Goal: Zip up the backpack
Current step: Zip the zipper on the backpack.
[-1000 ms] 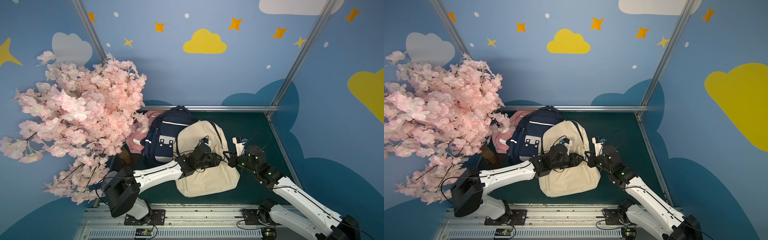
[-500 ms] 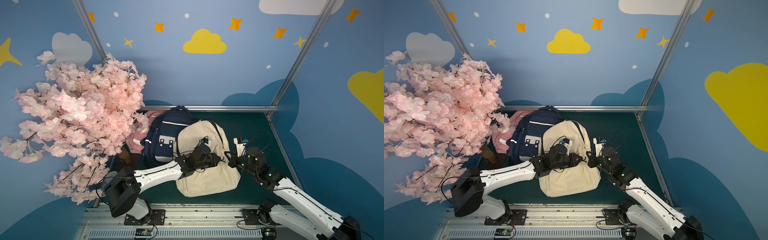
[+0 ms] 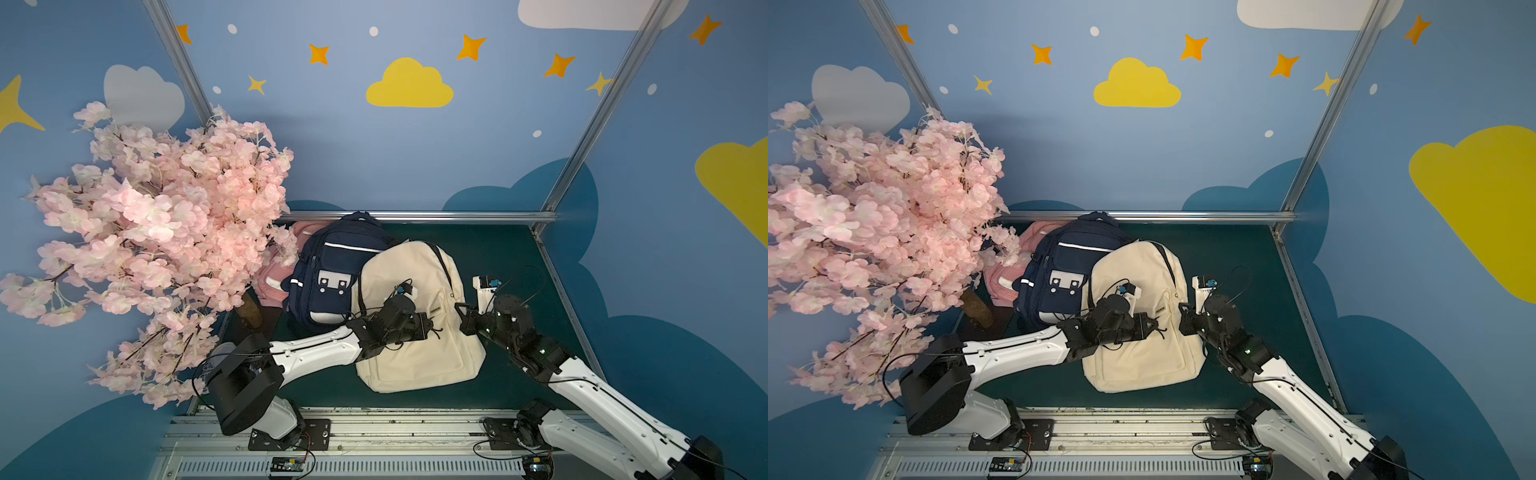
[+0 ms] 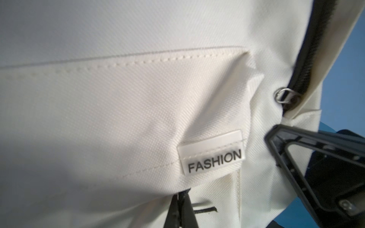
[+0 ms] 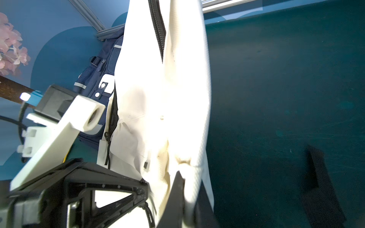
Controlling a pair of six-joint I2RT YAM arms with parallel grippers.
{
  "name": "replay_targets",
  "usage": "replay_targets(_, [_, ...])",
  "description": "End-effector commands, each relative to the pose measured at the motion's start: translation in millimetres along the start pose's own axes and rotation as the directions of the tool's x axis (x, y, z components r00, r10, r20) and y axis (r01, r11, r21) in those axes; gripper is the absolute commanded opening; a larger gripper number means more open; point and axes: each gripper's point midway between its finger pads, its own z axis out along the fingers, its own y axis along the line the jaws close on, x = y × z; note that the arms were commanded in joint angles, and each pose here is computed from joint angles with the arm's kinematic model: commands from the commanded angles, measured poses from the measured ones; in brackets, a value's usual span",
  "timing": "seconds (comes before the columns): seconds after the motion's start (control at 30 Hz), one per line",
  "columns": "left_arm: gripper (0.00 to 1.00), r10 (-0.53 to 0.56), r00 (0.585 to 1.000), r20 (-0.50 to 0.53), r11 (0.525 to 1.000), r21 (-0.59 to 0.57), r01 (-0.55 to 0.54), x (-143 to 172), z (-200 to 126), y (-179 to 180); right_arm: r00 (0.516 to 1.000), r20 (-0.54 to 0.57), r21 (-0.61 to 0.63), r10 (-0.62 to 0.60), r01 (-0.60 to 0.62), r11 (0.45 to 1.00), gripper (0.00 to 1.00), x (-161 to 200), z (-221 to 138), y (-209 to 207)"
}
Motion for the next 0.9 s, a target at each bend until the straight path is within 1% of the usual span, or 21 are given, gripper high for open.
replay_targets(0.0, [0.02, 0.061, 0.998, 0.025, 0.998, -0.003, -0.061, -3.9, -7.7, 0.7, 0.996, 0.094, 0.007, 0.009, -0.010, 1.000, 0.00, -26.3, -10.2, 2.4])
replay_targets(0.13, [0.02, 0.086, 0.996, 0.038, 0.996, -0.030, -0.085, -1.6, -8.6, 13.4, 0.994, 0.092, -0.052, 0.050, -0.045, 0.998, 0.00, -22.8, -10.2, 11.3])
replay_targets(0.27, [0.03, 0.100, 0.994, 0.036, 0.992, -0.079, -0.097, 0.9, -11.9, 27.4, 0.994, 0.099, -0.015, 0.038, -0.037, 0.999, 0.00, -23.9, -15.6, 5.2])
replay_targets(0.43, [0.02, 0.091, 0.995, 0.042, 0.988, -0.127, -0.085, 3.0, -18.4, 47.2, 0.990, 0.138, -0.011, 0.022, -0.021, 1.000, 0.00, -33.5, -26.5, 5.7])
replay_targets(0.57, [0.02, 0.080, 0.995, 0.051, 0.986, -0.154, -0.071, 2.9, -26.3, 59.7, 0.991, 0.135, 0.024, 0.012, -0.016, 1.000, 0.00, -34.4, -26.4, 0.2])
replay_targets(0.77, [0.03, 0.094, 0.994, 0.052, 0.977, -0.197, -0.083, 1.1, -36.5, 68.5, 0.991, 0.135, 0.028, 0.012, -0.016, 0.999, 0.00, -35.4, -23.3, -0.3])
replay_targets(0.87, [0.02, 0.088, 0.994, 0.065, 0.973, -0.218, -0.071, -0.4, -44.2, 77.7, 0.991, 0.132, 0.079, -0.001, -0.010, 0.997, 0.00, -34.2, -23.7, -9.9])
